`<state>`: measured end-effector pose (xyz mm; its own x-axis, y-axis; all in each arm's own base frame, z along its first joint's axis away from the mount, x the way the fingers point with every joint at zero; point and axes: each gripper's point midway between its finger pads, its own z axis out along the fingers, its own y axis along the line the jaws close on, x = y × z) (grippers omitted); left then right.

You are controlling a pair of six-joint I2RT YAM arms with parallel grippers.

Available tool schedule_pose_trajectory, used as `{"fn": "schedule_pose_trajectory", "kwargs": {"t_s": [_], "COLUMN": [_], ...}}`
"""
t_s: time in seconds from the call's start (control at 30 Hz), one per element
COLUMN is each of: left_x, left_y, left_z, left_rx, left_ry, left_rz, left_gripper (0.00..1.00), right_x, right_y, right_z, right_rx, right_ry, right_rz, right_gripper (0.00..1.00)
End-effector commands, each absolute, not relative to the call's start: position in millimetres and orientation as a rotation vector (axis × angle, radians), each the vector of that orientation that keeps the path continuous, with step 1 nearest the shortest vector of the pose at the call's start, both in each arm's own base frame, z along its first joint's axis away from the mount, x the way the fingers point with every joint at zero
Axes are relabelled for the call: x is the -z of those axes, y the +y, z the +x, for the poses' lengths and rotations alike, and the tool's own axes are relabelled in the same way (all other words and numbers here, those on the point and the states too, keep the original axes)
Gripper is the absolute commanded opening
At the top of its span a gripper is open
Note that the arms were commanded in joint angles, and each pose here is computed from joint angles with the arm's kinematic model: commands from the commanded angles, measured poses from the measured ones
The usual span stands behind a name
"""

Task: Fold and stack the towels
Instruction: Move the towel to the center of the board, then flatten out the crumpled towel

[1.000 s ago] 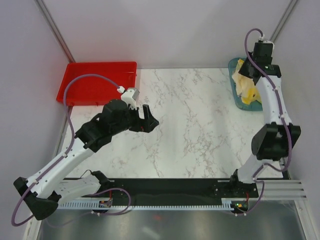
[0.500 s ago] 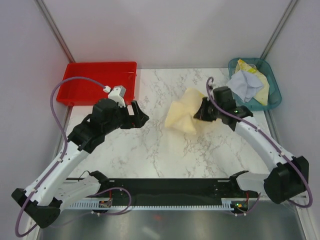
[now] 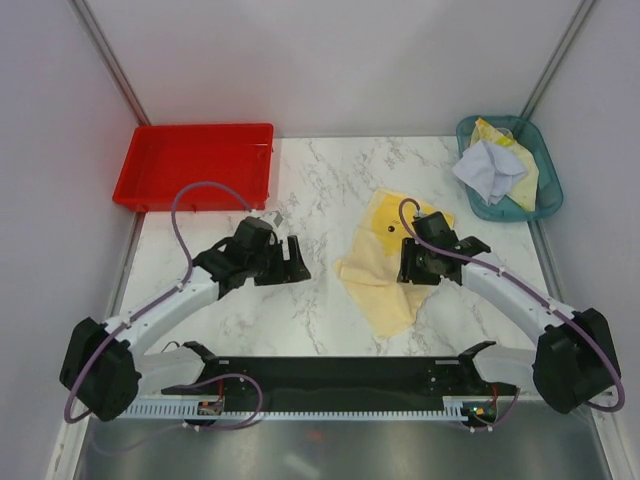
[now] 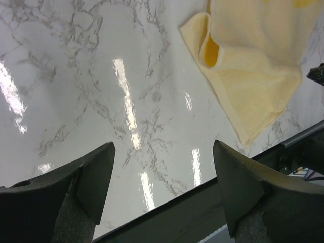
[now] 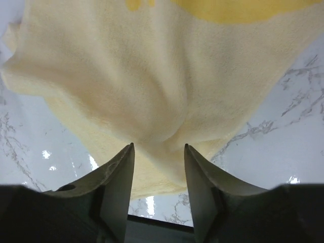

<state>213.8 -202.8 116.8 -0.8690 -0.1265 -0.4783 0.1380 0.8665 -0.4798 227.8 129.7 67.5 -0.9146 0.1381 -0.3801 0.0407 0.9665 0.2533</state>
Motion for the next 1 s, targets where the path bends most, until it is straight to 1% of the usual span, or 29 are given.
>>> {"fn": "schedule_pose_trajectory", "kwargs": {"t_s": [0.0,0.03,0.07,0.1,0.17,0.23,0.3,0.5,0.6,0.7,0.77,0.87,0.9,0.93,0.97], "left_x": [-121,-122,-114,-114,-95,-90,-90,-96,-96,-99,-102,-108,-111,-112,-119], "left_y": [-231,-237,-240,-247,-254,-256,-252,-227,-213,-207,-208,-207,-207,-206,-207], "left_z": [249,259,263,266,270,273,273,276,278,277,276,278,279,279,282], "left_rx": [0.775,0.791,0.788,0.813,0.807,0.8,0.786,0.805,0.816,0.804,0.814,0.807,0.801,0.787,0.786], "left_ry": [2.439,2.407,2.423,2.428,2.482,2.497,2.492,2.472,2.483,2.48,2.473,2.458,2.451,2.451,2.434], "left_rz": [0.026,0.031,0.023,0.034,0.031,0.027,0.012,-0.096,-0.134,-0.13,-0.118,-0.097,-0.086,-0.047,-0.016], "left_gripper": [0.86,0.85,0.84,0.83,0.79,0.79,0.79,0.8,0.8,0.8,0.8,0.8,0.8,0.8,0.79], "right_x": [-97,-97,-96,-93,-81,-71,-63,-29,-23,-12,-6,0,0,-1,-3], "right_y": [136,142,159,167,184,192,203,210,212,207,211,211,209,207,205], "right_z": [227,221,210,202,180,167,150,139,132,123,118,111,110,109,112], "right_rx": [-0.279,-0.286,-0.319,-0.333,-0.316,-0.297,-0.28,-0.139,-0.101,-0.088,-0.132,-0.181,-0.189,-0.189,-0.178], "right_ry": [2.642,2.641,2.639,2.645,2.647,2.639,2.625,2.618,2.612,2.635,2.651,2.669,2.668,2.67,2.658], "right_rz": [0.082,0.059,-0.024,-0.01,-0.112,-0.124,-0.208,-0.343,-0.394,-0.4,-0.404,-0.396,-0.385,-0.379,-0.371], "right_gripper": [0.5,0.48,0.47,0.45,0.41,0.38,0.37,0.37,0.37,0.36,0.35,0.29,0.23,0.19,0.11]}}
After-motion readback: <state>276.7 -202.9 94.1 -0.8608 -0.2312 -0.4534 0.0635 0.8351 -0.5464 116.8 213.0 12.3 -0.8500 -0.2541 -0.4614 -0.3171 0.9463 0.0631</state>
